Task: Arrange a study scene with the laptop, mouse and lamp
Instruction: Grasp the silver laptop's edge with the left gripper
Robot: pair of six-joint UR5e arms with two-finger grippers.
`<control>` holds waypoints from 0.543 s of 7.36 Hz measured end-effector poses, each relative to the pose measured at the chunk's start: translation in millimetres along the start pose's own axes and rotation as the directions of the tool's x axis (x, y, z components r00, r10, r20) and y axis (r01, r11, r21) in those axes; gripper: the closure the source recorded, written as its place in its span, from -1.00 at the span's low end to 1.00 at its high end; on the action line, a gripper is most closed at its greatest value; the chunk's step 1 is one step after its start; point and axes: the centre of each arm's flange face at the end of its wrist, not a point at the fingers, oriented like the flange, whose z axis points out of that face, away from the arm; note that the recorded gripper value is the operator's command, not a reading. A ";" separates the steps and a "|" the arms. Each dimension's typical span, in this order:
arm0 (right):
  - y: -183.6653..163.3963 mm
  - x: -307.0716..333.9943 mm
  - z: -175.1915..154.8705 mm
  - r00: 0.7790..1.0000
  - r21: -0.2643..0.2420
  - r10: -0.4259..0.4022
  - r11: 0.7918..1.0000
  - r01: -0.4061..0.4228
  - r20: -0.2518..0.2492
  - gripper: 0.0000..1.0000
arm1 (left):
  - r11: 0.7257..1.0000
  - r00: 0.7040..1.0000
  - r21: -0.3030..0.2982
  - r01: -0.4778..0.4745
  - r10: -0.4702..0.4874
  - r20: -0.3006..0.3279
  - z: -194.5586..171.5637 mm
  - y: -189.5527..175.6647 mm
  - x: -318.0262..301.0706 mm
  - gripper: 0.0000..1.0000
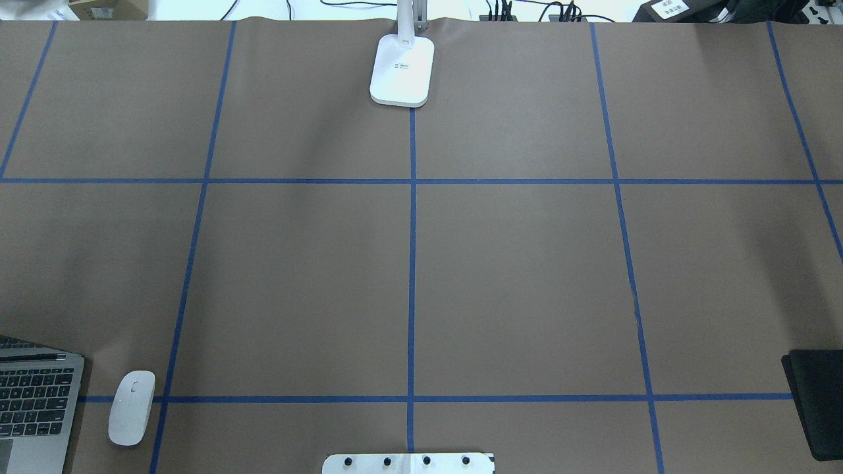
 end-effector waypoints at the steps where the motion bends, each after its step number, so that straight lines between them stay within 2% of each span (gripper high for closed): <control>1: -0.1 -0.5 -0.3 1.000 0.001 0.000 1.000 0.000 0.002 -1.00 | 1.000 1.000 -0.015 0.018 -0.018 -0.005 4.2 7.0 6.3 -0.99; 4: -0.2 -1.2 -0.7 1.000 0.002 -0.001 1.000 0.001 0.006 -1.00 | 0.999 0.999 -0.034 0.032 -0.031 0.012 25.3 29.8 22.6 -1.00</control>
